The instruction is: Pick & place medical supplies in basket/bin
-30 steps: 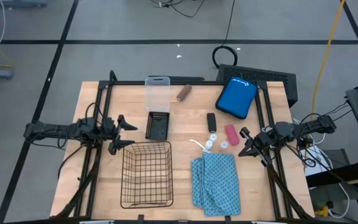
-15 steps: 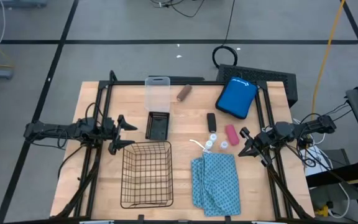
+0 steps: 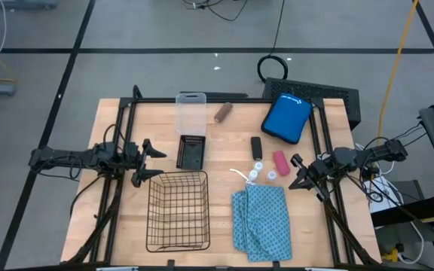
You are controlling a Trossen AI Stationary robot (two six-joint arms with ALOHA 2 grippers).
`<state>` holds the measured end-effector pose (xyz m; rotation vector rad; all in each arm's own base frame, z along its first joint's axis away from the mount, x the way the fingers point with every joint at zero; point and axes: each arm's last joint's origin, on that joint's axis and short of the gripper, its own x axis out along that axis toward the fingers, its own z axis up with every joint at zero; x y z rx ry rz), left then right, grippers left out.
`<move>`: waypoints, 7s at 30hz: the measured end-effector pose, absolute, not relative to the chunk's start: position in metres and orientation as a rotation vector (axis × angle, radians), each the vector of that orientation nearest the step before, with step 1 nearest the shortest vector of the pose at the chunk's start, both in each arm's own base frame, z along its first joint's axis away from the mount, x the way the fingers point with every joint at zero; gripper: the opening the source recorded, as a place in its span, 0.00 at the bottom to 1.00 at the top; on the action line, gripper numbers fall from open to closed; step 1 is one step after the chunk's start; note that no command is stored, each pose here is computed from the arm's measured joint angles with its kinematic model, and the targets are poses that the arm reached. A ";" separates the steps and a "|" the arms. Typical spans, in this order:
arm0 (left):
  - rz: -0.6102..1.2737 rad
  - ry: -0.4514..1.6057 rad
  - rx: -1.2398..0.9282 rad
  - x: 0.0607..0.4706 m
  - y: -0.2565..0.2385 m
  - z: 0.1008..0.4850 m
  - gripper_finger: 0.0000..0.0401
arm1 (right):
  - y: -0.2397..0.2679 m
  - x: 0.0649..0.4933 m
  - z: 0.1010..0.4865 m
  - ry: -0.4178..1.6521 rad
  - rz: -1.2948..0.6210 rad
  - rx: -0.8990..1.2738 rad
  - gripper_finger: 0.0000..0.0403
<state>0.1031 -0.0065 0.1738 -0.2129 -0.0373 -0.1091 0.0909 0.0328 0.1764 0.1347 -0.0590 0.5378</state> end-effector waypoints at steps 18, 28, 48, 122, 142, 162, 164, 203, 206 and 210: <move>-0.109 -0.038 -0.213 0.103 -0.006 0.174 0.81 | 0.033 0.091 0.176 -0.058 0.538 0.135 0.00; -0.109 -0.038 -0.213 0.103 -0.006 0.174 0.81 | 0.033 0.091 0.176 -0.058 0.538 0.134 0.00; -0.109 -0.038 -0.213 0.103 -0.006 0.174 0.81 | 0.033 0.091 0.177 -0.060 0.538 0.135 0.00; -0.109 -0.038 -0.213 0.103 -0.006 0.174 0.81 | 0.060 0.114 0.212 -0.411 0.477 0.400 0.07; -0.109 -0.039 -0.213 0.103 -0.006 0.174 0.81 | 0.191 0.170 0.250 -0.093 0.886 0.171 0.55; -0.109 -0.039 -0.213 0.103 -0.006 0.174 0.81 | 0.170 0.142 0.159 1.283 0.101 0.962 0.50; -0.109 -0.039 -0.213 0.103 -0.006 0.174 0.81 | 0.169 0.141 0.158 1.283 0.045 0.985 0.50; -0.110 -0.040 -0.213 0.103 -0.007 0.174 0.81 | 0.129 0.121 0.095 0.607 -0.289 1.177 0.50; -0.110 -0.040 -0.213 0.103 -0.007 0.174 0.81 | 0.133 0.125 0.095 0.610 -0.223 1.142 0.49; -0.110 -0.040 -0.213 0.103 -0.006 0.174 0.81 | 0.138 0.130 0.093 0.656 -0.135 1.150 0.47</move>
